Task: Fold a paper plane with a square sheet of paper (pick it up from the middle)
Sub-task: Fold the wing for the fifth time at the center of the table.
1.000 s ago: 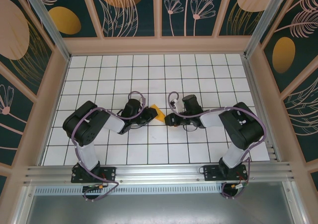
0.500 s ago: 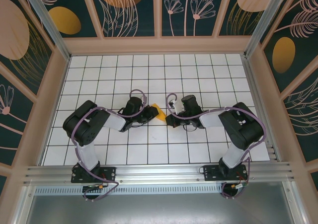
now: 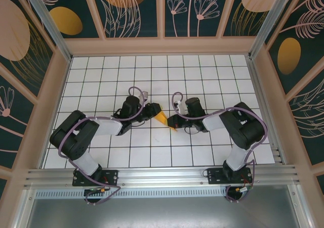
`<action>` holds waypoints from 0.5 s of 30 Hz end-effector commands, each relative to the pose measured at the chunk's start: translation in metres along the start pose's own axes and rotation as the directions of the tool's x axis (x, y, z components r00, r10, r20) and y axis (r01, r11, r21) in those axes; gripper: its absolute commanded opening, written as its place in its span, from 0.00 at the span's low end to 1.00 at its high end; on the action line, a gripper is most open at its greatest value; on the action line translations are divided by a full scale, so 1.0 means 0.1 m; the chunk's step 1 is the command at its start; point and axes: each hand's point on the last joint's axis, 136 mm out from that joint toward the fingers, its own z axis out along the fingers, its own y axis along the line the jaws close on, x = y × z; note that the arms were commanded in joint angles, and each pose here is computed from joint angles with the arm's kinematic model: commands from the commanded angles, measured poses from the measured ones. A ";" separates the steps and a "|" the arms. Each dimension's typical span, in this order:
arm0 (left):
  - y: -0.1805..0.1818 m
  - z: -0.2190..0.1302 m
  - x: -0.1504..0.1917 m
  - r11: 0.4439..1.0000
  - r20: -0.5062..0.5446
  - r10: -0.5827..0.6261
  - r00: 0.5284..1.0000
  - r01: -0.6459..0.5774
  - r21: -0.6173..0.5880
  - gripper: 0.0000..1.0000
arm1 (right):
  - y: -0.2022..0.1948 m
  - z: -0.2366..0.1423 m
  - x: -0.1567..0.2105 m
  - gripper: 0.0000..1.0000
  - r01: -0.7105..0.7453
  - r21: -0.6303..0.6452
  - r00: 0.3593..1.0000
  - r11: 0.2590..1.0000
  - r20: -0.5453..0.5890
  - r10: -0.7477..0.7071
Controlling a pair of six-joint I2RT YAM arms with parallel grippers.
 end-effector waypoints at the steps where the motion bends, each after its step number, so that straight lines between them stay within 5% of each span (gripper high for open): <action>1: -0.01 -0.03 0.08 0.999 -0.010 0.026 1.000 -0.025 0.032 0.29 | 0.02 0.00 0.01 0.00 -0.087 -0.042 0.996 0.995 0.006 0.088; 15: 0.18 0.11 0.32 0.999 -0.078 -0.017 0.997 0.020 0.046 0.24 | -0.19 -0.08 0.04 0.00 -0.274 -0.045 0.961 0.961 0.030 0.275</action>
